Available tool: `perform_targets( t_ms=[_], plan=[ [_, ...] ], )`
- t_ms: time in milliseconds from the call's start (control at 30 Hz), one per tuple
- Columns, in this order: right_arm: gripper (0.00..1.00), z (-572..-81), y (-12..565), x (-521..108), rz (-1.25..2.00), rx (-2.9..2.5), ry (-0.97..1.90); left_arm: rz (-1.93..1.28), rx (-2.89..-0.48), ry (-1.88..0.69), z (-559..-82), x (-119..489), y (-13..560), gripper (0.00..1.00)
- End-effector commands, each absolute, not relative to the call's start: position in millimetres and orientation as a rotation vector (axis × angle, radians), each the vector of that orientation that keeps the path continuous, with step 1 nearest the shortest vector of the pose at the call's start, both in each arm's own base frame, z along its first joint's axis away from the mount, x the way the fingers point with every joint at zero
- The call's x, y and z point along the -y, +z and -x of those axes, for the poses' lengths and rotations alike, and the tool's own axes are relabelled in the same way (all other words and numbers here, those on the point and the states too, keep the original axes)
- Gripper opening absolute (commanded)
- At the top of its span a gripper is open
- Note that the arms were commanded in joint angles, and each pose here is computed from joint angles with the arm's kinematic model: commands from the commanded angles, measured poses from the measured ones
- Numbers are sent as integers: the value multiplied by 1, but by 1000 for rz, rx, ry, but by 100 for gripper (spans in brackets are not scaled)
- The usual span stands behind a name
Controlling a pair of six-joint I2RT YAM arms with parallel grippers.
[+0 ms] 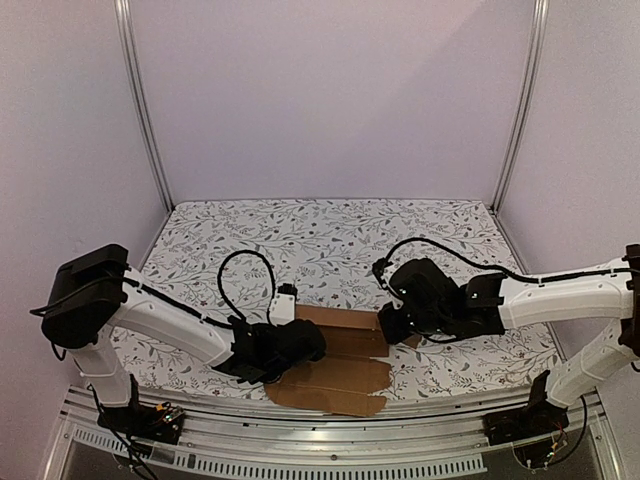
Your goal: Fold the paper box
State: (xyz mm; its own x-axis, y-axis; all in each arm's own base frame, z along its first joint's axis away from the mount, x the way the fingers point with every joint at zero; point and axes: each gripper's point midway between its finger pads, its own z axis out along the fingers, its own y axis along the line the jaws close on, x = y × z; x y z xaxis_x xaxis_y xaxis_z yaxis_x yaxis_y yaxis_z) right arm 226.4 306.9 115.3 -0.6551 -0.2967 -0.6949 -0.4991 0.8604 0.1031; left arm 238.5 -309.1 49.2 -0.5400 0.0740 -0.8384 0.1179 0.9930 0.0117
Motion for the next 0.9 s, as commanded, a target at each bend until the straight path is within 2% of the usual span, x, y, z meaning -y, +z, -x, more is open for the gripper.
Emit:
perform_targets(
  t_ms=[0, 400, 700, 867],
  plan=[
    [0, -230, 99, -313, 535, -2345, 399, -138, -2132, -50, -236, 312, 50, 0],
    [0, -229, 77, -307, 451, -2364, 411, -150, -2133, -58, -235, 313, 53, 0],
    [0, -228, 96, -341, 362, -2282, 711, -174, -2134, -93, -235, 322, 58, 0],
    [0, -233, 112, -348, 313, -2218, 782, -177, -2137, -158, -232, 329, 68, 0]
  ],
)
